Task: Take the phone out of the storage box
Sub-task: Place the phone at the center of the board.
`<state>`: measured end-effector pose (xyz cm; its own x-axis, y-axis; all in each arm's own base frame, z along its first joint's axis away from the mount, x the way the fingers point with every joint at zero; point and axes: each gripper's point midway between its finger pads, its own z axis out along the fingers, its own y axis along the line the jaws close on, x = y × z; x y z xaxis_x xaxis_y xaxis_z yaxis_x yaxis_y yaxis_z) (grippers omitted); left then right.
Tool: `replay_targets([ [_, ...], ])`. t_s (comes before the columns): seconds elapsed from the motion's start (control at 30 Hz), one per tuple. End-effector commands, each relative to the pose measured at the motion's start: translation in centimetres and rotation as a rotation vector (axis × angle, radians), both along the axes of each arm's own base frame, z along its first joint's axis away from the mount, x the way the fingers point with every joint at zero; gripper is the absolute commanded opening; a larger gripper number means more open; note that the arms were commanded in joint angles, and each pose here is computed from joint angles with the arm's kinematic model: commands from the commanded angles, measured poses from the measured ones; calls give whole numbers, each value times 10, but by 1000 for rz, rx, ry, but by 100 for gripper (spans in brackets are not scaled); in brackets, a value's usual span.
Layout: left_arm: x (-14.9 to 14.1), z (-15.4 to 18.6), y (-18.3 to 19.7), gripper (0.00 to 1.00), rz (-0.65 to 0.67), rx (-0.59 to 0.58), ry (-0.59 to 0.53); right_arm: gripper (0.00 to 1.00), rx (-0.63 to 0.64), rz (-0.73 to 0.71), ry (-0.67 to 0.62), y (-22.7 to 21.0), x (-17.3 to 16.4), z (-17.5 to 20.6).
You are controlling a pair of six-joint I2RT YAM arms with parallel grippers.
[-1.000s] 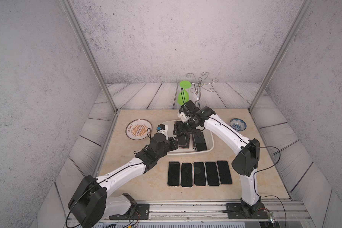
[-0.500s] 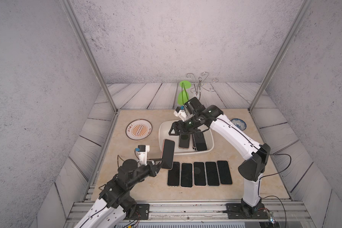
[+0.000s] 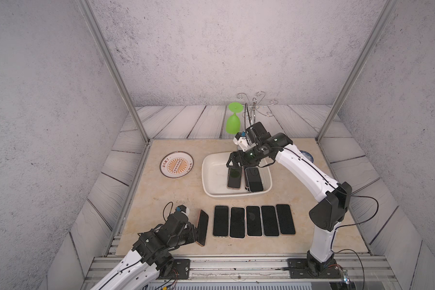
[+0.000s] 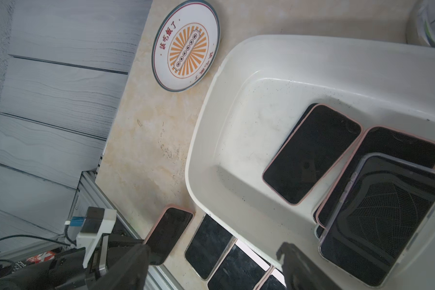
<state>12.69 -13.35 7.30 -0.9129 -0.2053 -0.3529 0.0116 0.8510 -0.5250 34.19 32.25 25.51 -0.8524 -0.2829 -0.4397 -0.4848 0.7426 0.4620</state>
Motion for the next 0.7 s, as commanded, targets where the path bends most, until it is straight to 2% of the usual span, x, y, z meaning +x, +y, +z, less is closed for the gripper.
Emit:
replay_targets([
  [0.0,13,2,-3,0,16,-6,-65,87,-5,21,-52,-9,-6,14],
  [0.23,20,-16,-19,0,18,-104,-82,87,-36,31,-25,-10,-5,-1],
  [0.5,15,-37,-17,2,24,-136,-84,87,-58,48,33,-7,-5,-21],
  [0.57,13,-43,-16,14,32,-149,-83,87,-65,52,45,-7,-6,-29],
  [0.67,9,-54,-10,37,53,-127,-52,87,-92,55,72,-7,-5,-43],
])
